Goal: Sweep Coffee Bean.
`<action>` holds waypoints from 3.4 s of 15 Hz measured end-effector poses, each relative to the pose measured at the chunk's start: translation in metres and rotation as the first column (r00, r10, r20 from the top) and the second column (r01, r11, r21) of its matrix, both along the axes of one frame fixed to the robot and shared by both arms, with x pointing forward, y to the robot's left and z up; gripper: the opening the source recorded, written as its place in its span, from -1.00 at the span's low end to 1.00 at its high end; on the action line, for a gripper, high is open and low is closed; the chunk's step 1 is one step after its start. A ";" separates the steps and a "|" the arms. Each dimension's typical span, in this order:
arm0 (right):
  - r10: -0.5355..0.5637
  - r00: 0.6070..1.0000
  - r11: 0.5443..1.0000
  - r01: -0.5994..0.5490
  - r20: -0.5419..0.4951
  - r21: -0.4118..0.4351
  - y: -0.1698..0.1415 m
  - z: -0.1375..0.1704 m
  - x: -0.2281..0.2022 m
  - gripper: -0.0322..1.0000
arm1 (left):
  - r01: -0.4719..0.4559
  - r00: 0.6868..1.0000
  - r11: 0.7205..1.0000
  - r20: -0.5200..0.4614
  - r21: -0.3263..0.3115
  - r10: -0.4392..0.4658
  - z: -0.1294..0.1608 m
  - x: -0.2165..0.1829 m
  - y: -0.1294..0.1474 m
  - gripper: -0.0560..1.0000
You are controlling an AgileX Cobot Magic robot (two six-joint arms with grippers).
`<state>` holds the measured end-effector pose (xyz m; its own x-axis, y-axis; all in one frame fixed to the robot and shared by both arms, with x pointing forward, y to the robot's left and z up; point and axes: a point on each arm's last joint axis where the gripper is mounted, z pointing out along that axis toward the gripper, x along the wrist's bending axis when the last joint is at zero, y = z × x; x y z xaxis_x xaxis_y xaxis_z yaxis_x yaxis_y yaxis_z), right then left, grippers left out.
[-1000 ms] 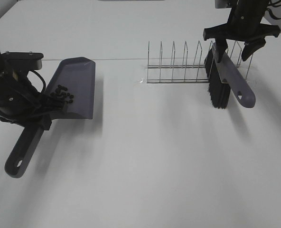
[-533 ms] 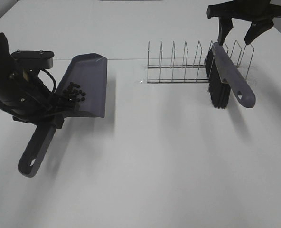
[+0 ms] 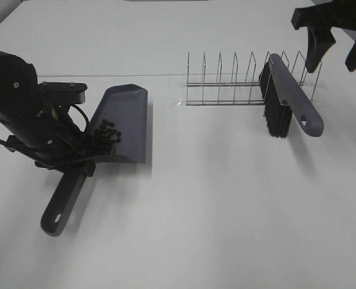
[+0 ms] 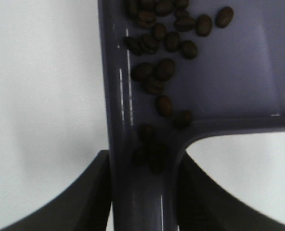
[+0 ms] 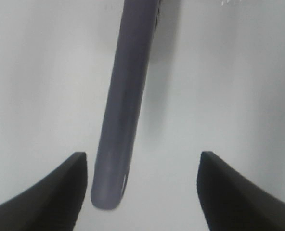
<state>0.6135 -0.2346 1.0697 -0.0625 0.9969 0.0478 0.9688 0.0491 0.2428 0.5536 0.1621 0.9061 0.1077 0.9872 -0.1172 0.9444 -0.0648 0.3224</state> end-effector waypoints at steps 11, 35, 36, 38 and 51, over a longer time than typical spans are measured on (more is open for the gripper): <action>0.007 0.999 1.000 -0.009 0.036 0.029 -0.025 0.018 -0.165 0.27 | -0.019 0.993 1.000 -0.114 0.022 0.022 -0.014 0.019 -0.011 0.01; 0.086 0.959 0.994 -0.102 0.270 0.047 -0.046 -0.010 -0.308 0.27 | 0.027 0.973 0.999 0.228 0.035 -0.034 0.169 -0.223 0.108 0.11; 0.108 0.955 0.992 -0.122 0.276 0.035 -0.047 -0.016 -0.309 0.27 | 0.048 0.960 0.998 0.275 0.032 -0.055 0.169 -0.235 0.113 0.11; 0.117 0.952 0.991 -0.130 0.283 0.030 -0.047 -0.023 -0.310 0.27 | 0.095 0.938 0.995 0.330 0.044 -0.104 0.165 -0.250 0.119 0.11; 0.153 0.714 0.980 -0.198 0.683 -0.012 -0.055 -0.015 -0.366 0.27 | 0.395 0.811 0.918 0.455 0.038 -0.368 0.142 -0.277 0.112 0.11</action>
